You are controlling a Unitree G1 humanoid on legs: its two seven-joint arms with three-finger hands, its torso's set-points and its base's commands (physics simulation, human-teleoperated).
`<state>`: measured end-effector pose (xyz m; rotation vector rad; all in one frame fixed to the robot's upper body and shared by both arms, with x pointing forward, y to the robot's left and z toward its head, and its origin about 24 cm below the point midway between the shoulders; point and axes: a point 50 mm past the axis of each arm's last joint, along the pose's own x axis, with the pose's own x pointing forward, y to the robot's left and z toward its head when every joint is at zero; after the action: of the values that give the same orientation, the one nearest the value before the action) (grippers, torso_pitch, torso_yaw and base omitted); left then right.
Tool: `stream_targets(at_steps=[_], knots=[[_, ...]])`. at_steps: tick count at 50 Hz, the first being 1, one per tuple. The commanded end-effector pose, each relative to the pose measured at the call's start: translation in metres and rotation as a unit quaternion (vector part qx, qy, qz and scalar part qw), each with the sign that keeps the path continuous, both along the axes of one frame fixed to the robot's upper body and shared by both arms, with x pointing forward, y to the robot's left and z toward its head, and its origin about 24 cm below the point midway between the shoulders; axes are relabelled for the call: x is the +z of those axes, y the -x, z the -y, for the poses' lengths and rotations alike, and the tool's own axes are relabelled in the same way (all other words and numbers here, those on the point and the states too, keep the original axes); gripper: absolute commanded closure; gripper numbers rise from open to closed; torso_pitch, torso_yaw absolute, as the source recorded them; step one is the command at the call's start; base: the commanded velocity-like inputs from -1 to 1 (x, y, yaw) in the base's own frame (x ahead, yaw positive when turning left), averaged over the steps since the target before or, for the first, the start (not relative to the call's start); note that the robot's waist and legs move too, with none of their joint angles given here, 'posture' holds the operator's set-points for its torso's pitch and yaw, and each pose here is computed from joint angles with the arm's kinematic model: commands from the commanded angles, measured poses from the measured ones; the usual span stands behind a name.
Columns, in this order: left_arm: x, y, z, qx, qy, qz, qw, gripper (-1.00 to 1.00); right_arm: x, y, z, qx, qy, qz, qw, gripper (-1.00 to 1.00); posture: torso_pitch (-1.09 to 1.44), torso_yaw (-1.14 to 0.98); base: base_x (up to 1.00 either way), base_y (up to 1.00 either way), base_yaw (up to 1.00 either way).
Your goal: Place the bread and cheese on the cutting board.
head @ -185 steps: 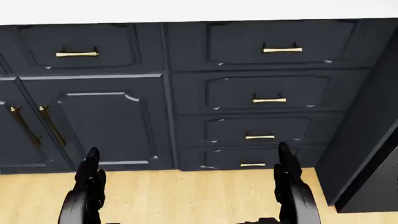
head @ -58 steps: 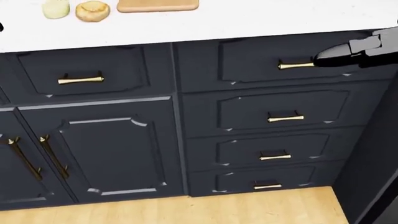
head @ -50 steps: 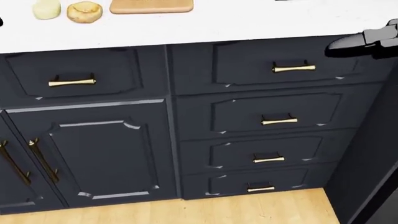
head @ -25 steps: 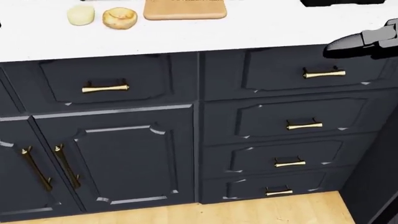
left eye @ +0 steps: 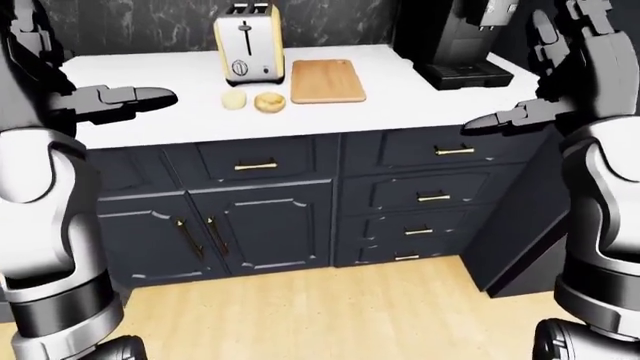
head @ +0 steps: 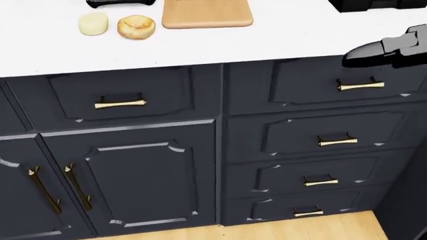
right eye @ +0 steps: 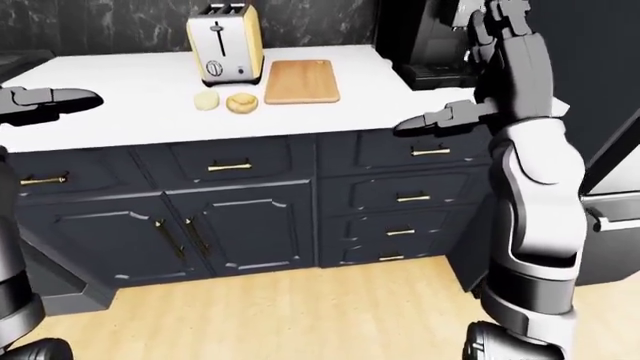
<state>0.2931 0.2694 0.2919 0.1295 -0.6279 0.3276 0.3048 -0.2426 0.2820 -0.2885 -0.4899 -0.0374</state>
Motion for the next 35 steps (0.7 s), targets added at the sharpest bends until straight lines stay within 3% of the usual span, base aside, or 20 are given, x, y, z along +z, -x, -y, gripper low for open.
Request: stream_targets(at_steps=[1, 35], knots=[[0.0164, 0.0071, 0.0048, -0.007, -0.014, 0.040, 0.9991, -1.00, 0.0182, 0.0092, 0.0014, -0.007, 0.008, 0.048, 0.9988, -1.00, 0.00, 0.00, 0.19, 0.01, 0.00], [0.0186, 0.0082, 0.0024, -0.003, -0.013, 0.043, 0.9990, -1.00, 0.0203, 0.0097, 0.0008, -0.004, 0.005, 0.048, 0.9988, -1.00, 0.00, 0.00, 0.18, 0.07, 0.00]])
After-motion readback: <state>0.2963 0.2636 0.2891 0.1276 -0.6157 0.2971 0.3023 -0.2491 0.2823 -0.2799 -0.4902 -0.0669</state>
